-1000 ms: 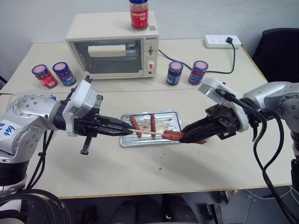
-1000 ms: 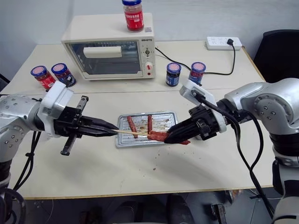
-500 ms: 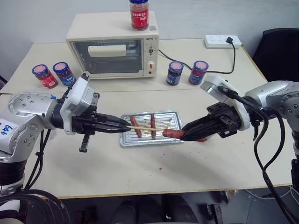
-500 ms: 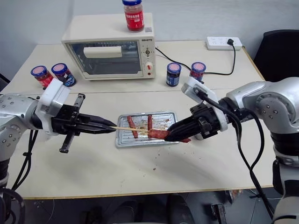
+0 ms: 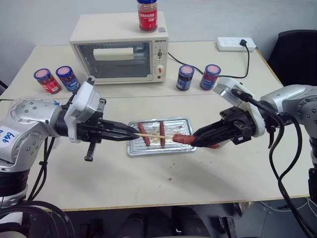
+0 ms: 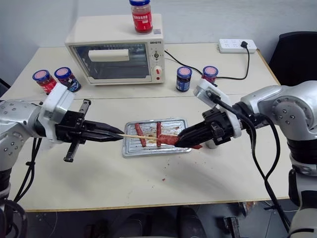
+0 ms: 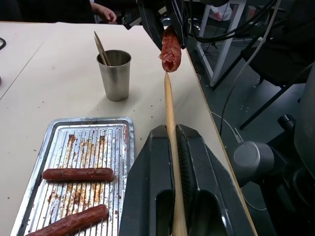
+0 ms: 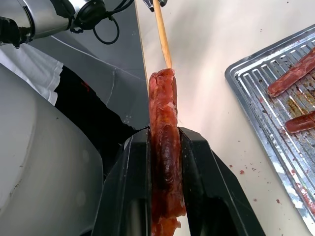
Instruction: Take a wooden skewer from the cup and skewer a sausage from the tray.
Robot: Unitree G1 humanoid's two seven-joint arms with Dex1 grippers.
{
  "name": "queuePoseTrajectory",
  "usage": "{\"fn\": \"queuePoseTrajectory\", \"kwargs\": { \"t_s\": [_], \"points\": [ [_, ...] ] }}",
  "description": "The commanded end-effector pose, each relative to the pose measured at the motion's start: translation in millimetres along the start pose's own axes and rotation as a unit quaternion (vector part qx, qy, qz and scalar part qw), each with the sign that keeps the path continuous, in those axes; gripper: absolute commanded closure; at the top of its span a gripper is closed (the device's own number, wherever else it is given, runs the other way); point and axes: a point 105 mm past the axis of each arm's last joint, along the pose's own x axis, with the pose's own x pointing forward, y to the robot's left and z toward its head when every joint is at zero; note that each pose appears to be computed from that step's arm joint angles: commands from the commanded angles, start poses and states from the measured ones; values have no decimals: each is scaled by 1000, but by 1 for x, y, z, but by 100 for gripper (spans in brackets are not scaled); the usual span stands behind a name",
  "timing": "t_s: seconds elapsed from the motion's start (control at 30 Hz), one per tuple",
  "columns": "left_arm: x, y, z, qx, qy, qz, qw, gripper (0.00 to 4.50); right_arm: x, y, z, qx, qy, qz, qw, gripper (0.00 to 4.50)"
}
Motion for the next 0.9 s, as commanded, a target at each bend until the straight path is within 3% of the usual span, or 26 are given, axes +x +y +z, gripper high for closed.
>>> {"fn": "queuePoseTrajectory", "kwargs": {
  "t_s": [0.03, 0.9],
  "points": [
    [-6, 3, 10, 25, 6, 9, 1000, 450, -4, 2, 2, -16, -5, -7, 1000, 369],
    [5, -2, 8, 24, 0, -15, 1000, 450, 3, 7, 8, -25, -13, 12, 1000, 369]
  ]
}}
